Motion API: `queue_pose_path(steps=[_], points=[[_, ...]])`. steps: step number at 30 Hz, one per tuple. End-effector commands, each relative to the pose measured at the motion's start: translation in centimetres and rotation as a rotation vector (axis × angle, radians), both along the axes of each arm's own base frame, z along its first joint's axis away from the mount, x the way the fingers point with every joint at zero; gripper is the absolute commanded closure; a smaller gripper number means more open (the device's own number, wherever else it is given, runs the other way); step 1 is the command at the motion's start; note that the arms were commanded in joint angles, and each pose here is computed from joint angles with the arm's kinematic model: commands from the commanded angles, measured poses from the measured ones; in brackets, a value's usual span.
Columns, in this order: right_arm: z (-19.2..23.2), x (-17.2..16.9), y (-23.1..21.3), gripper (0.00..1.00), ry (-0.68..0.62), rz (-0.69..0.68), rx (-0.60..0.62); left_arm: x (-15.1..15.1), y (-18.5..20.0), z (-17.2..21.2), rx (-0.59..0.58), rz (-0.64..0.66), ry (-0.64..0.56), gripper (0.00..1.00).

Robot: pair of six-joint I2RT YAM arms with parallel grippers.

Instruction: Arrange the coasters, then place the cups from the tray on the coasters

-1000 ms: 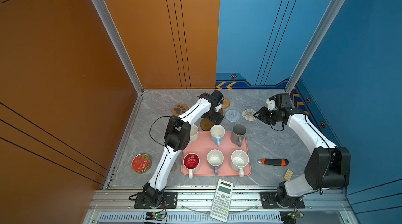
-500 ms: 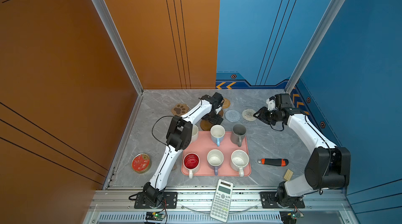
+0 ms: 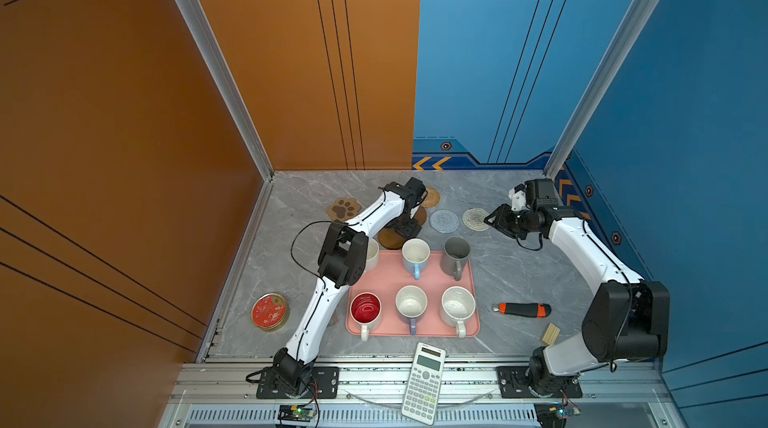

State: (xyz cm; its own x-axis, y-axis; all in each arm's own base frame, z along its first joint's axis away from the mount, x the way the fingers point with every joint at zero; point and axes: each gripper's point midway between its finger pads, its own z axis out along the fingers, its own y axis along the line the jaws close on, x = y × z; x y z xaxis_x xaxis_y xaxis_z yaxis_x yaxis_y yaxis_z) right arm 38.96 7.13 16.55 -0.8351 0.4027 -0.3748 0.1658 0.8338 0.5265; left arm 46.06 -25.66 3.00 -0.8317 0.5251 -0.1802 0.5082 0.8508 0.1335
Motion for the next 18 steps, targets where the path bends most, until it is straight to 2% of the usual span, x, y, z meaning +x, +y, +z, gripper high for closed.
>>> queue_pose_path(steps=[1, 18], points=[[-0.5, 0.0, 0.3, 0.6, 0.011, 0.003, 0.012, -0.1, 3.5, -3.9, 0.122, 0.03, 0.068, 0.08], [-0.1, -0.1, 0.4, 0.6, 0.006, -0.002, 0.019, 4.0, 7.6, -4.0, 0.171, 0.128, -0.009, 0.09]])
